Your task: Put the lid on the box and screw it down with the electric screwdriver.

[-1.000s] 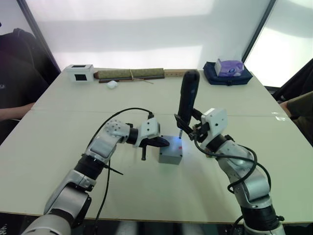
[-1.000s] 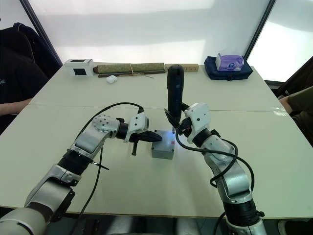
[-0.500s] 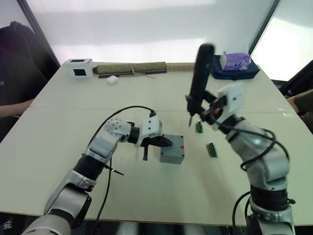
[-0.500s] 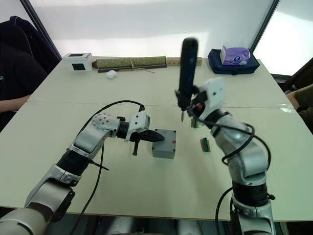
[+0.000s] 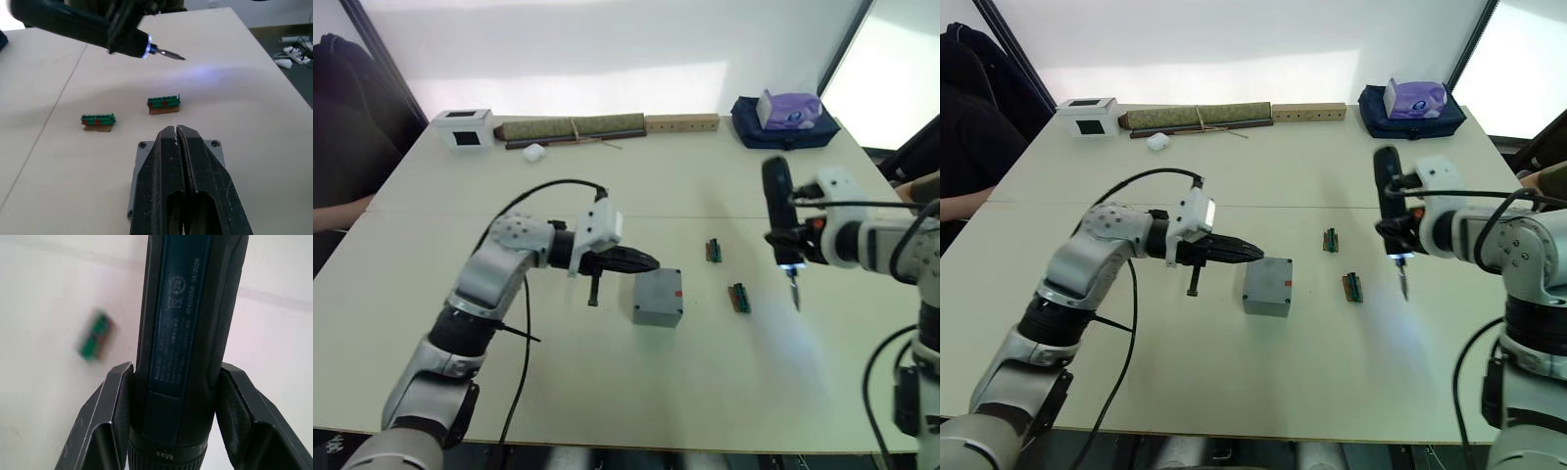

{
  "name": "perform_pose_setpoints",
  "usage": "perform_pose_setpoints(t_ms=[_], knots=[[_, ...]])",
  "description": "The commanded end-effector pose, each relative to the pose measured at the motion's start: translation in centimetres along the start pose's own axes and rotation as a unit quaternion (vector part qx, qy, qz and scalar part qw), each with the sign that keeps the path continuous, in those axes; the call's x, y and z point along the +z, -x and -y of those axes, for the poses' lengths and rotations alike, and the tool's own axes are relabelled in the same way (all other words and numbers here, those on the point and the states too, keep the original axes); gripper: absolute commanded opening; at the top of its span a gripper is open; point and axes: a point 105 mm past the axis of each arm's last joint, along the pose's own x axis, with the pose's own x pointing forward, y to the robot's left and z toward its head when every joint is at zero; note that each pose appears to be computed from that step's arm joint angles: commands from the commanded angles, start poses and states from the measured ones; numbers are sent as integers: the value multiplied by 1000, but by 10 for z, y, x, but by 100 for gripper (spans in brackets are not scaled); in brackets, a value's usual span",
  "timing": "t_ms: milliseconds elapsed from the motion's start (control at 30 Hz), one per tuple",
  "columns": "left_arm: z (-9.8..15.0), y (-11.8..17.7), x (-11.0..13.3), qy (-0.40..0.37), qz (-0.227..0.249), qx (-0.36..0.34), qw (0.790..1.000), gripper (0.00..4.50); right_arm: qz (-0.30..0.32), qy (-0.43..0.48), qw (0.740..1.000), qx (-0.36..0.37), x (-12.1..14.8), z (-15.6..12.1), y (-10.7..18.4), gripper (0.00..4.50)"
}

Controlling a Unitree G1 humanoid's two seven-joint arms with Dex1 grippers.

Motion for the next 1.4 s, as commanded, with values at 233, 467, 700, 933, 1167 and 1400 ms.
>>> perform_pose_setpoints(t_ms=[233,467,700,933,1167,1400], knots=[[5,11,28,-26,30,9,999,0,-98,-39,994,-19,-34,26,-10,185],[4,9,35,-26,41,21,999,0,-129,-47,990,-24,-51,29,-27,185],[2,12,31,-14,33,29,999,0,-99,-31,994,-26,-39,33,-19,388],[-4,23,25,-12,9,55,998,0,-32,54,998,-22,-11,33,14,445],[-3,60,-4,16,-71,83,994,0,127,137,977,102,26,0,78,445],[-8,104,-17,64,-115,130,983,235,148,212,951,168,8,-13,127,450]])
